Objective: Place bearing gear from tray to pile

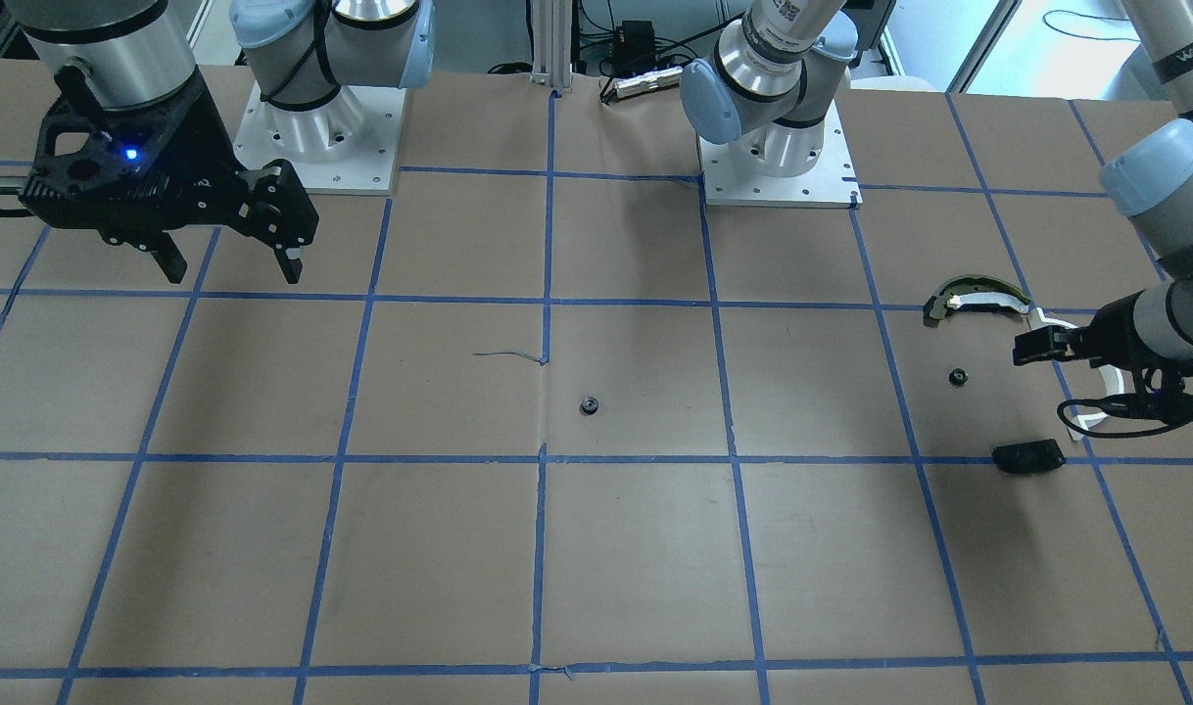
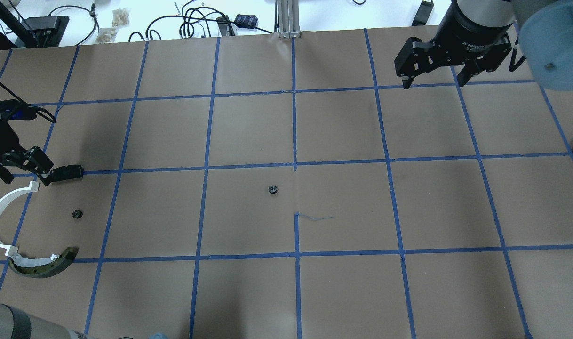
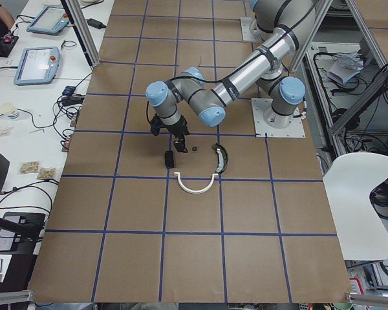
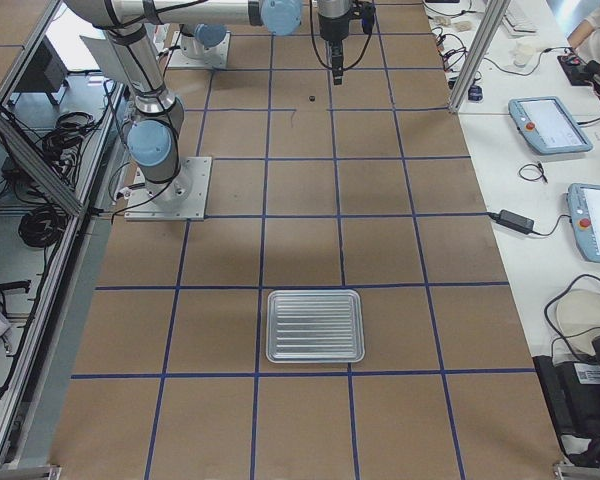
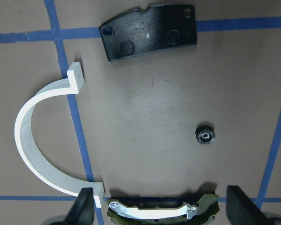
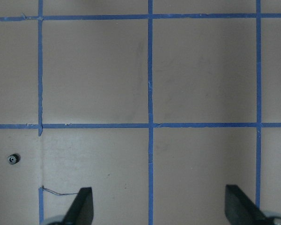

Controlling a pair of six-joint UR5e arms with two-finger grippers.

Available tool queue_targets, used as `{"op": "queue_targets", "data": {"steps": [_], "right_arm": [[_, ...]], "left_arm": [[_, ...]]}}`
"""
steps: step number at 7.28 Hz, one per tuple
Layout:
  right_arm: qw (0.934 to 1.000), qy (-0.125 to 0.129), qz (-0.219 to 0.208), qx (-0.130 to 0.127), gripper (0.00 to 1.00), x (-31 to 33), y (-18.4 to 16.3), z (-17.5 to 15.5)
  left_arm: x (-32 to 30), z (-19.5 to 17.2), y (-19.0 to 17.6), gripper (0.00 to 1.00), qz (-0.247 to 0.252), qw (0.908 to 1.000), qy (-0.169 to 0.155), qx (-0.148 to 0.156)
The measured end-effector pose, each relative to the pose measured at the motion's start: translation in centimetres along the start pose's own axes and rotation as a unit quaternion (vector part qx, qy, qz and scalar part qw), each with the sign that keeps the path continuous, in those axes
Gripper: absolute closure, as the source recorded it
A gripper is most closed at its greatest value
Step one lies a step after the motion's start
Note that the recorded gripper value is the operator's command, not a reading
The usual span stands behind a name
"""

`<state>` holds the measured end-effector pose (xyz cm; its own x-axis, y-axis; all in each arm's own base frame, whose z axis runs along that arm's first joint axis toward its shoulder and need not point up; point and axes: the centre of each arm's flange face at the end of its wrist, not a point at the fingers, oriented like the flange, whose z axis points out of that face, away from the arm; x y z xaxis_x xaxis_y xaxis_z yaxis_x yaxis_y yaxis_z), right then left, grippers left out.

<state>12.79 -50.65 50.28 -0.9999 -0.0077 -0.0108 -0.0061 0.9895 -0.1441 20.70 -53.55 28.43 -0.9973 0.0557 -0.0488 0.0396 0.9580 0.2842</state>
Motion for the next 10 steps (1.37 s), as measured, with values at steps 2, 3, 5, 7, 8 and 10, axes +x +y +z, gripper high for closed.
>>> {"op": "queue_targets", "data": {"steps": [2,3,5,7,8,10], "right_arm": [[1.0,0.0,0.0,0.003,0.0,0.0,0.0,0.0],[1.0,0.001,-0.001,0.0,0.0,0.0,0.0,0.0],[0.9997,0.001,-0.002,-0.026,0.0,0.0,0.7,0.1],[0.9989,0.001,-0.005,-0.047,0.0,0.0,1.9,-0.5],[0.9983,0.0,-0.006,-0.058,0.0,0.0,2.3,-0.5],[0.9971,0.0,-0.007,-0.075,0.0,0.0,2.8,-0.3]], "left_arm": [[9.8,-3.7,-3.3,0.0,0.01,0.9988,0.002,0.049],[15.5,-4.6,-4.6,0.0,0.023,0.9975,0.005,0.067],[28.4,-5.1,-6.0,0.0,0.078,0.9904,0.003,0.114],[38.1,-3.5,-5.6,0.0,0.122,0.9836,-0.004,0.132],[41.4,-2.0,-5.2,0.0,0.141,0.9809,-0.001,0.134],[46.4,1.2,-4.8,0.0,0.171,0.9748,0.022,0.142]]}}
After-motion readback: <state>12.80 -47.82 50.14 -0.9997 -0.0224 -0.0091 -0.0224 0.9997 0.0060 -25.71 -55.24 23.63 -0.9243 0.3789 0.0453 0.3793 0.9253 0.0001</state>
